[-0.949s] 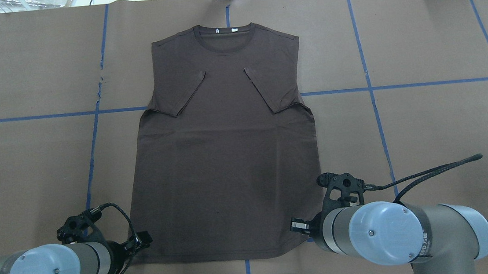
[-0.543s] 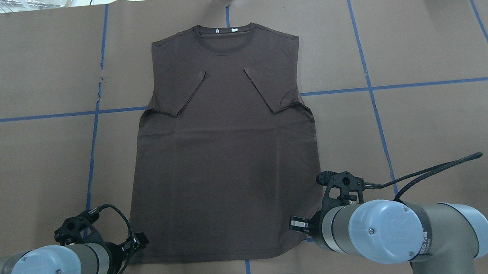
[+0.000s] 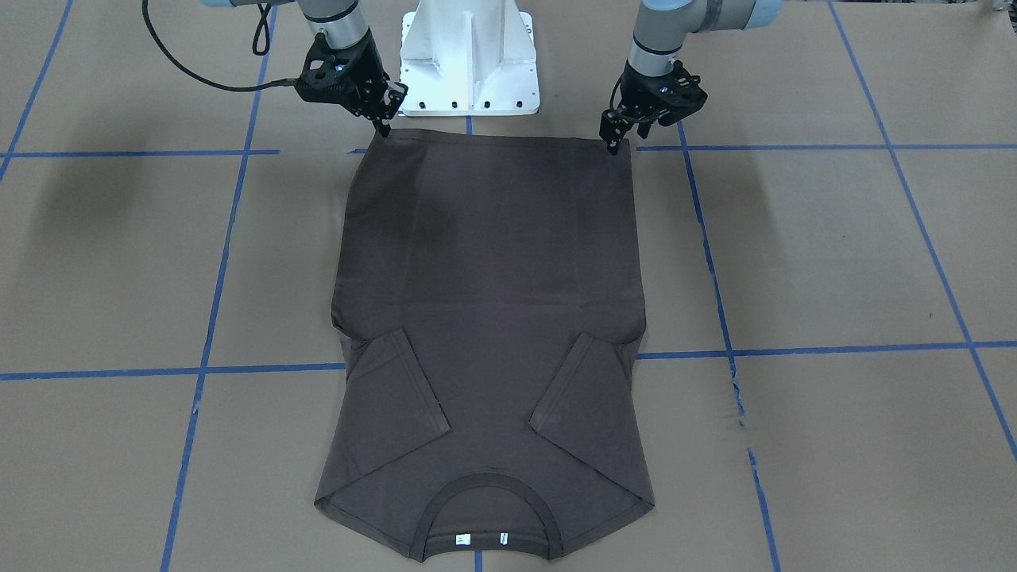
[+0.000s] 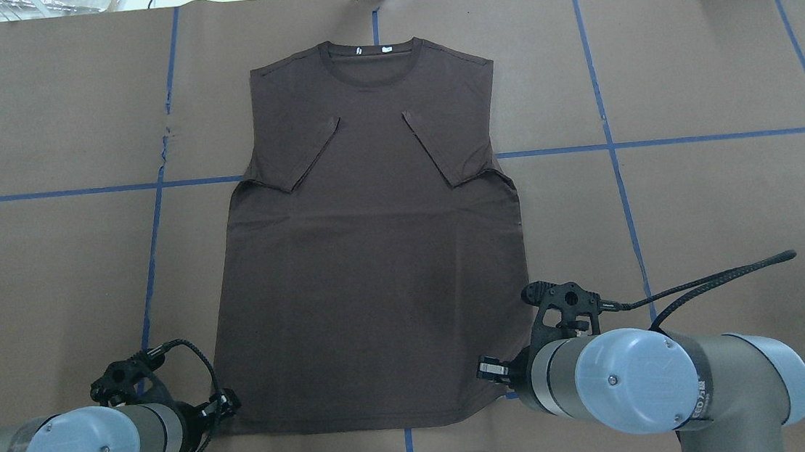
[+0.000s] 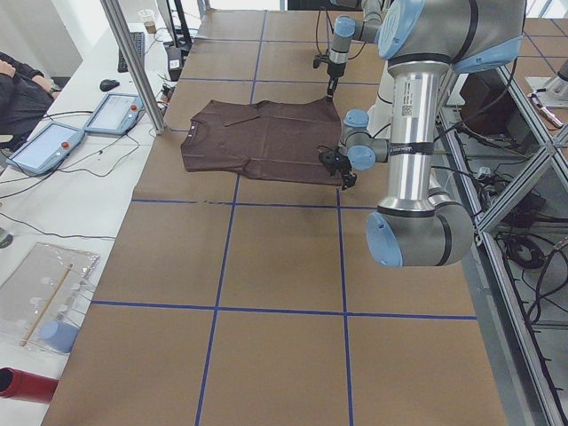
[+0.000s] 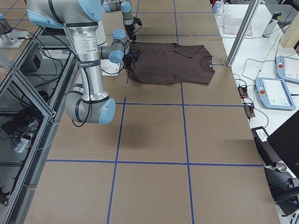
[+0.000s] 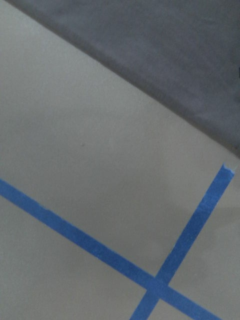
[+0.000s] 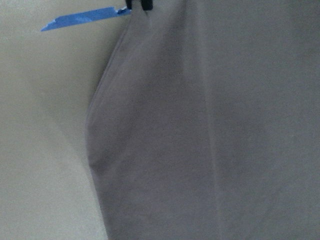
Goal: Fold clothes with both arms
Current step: 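Grasp both hem corners nearest the robot with left and right grippers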
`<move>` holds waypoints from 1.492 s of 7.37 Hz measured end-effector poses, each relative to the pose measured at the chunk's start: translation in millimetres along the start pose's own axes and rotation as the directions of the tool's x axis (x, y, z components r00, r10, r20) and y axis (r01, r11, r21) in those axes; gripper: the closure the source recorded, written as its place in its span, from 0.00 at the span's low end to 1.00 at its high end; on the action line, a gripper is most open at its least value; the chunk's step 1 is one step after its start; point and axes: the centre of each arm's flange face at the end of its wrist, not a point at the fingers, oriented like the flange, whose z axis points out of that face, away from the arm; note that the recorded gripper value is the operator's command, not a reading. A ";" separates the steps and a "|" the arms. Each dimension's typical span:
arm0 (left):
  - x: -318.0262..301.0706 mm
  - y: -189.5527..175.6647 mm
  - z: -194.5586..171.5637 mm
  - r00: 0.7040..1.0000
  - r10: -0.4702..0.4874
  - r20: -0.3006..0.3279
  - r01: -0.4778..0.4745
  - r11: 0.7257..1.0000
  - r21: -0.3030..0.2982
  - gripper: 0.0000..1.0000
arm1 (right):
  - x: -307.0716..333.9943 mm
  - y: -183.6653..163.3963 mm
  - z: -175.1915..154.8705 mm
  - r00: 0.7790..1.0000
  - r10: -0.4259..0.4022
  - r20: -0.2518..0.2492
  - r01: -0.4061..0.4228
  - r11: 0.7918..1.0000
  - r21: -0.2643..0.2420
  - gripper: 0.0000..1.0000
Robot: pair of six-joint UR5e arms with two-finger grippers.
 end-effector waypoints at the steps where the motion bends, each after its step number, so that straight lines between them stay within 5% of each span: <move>1: 0.8 0.6 -0.1 1.000 -0.001 -0.001 0.001 1.000 -0.001 0.64 | 0.1 -0.3 -0.2 1.000 0.001 0.000 -0.001 1.000 0.000 1.00; 6: 4.8 2.9 -1.4 1.000 -0.014 -0.001 0.014 1.000 0.003 1.00 | 0.5 -1.9 -1.6 1.000 0.003 0.001 -0.003 1.000 0.001 1.00; 11: 12.5 2.2 -26.9 1.000 -0.020 -0.017 0.020 1.000 0.001 1.00 | 3.5 -13.0 -11.1 1.000 0.018 0.005 -0.018 1.000 -0.020 1.00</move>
